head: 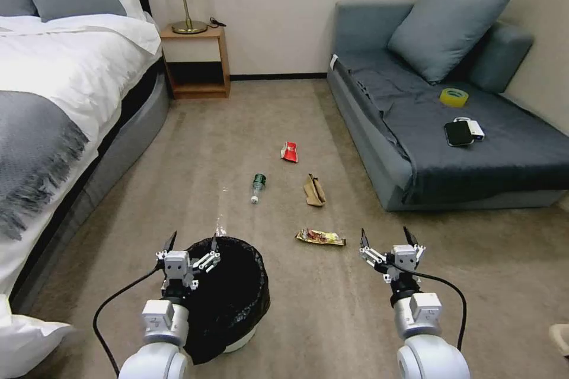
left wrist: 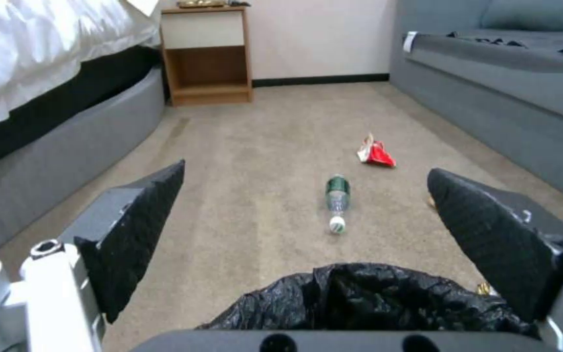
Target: Pick up the trash bin, then pick up the garbage on the floor and place it into the trash bin.
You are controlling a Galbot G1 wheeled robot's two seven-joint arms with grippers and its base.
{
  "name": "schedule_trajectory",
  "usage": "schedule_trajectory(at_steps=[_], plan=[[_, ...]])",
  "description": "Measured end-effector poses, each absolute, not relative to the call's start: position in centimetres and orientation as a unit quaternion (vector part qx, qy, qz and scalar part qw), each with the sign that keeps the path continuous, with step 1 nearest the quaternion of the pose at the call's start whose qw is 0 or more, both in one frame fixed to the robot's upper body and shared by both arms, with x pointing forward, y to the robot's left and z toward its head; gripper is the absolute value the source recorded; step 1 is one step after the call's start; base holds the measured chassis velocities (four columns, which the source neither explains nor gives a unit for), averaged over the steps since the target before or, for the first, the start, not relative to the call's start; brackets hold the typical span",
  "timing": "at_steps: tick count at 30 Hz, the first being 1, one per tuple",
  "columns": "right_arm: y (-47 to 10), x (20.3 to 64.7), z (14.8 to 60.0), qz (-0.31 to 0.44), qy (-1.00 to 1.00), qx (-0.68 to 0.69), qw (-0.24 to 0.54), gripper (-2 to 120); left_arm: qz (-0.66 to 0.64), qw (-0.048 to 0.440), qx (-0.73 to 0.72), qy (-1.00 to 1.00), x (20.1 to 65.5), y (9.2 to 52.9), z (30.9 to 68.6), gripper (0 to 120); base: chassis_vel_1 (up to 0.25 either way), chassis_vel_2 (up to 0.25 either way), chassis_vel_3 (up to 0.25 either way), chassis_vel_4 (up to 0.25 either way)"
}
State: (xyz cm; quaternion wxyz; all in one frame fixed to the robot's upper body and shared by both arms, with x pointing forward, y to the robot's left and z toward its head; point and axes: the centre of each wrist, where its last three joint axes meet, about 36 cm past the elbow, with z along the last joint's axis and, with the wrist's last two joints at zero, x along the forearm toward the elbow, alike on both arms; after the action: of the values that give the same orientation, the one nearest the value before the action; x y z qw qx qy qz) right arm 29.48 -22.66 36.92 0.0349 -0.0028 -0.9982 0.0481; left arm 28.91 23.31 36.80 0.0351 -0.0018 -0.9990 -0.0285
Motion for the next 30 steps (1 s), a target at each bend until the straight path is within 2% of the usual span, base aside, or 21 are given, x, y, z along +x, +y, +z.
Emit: schedule_trajectory(at_steps=[30], plan=[[-23.13, 29.78, 36.52, 0.037, -0.999, 0.005, 0.036, 100, -0.038, 0.036, -0.004, -0.999, 29.80, 23.12, 36.52, 100, 0.000, 0.000, 0.000, 0.000]])
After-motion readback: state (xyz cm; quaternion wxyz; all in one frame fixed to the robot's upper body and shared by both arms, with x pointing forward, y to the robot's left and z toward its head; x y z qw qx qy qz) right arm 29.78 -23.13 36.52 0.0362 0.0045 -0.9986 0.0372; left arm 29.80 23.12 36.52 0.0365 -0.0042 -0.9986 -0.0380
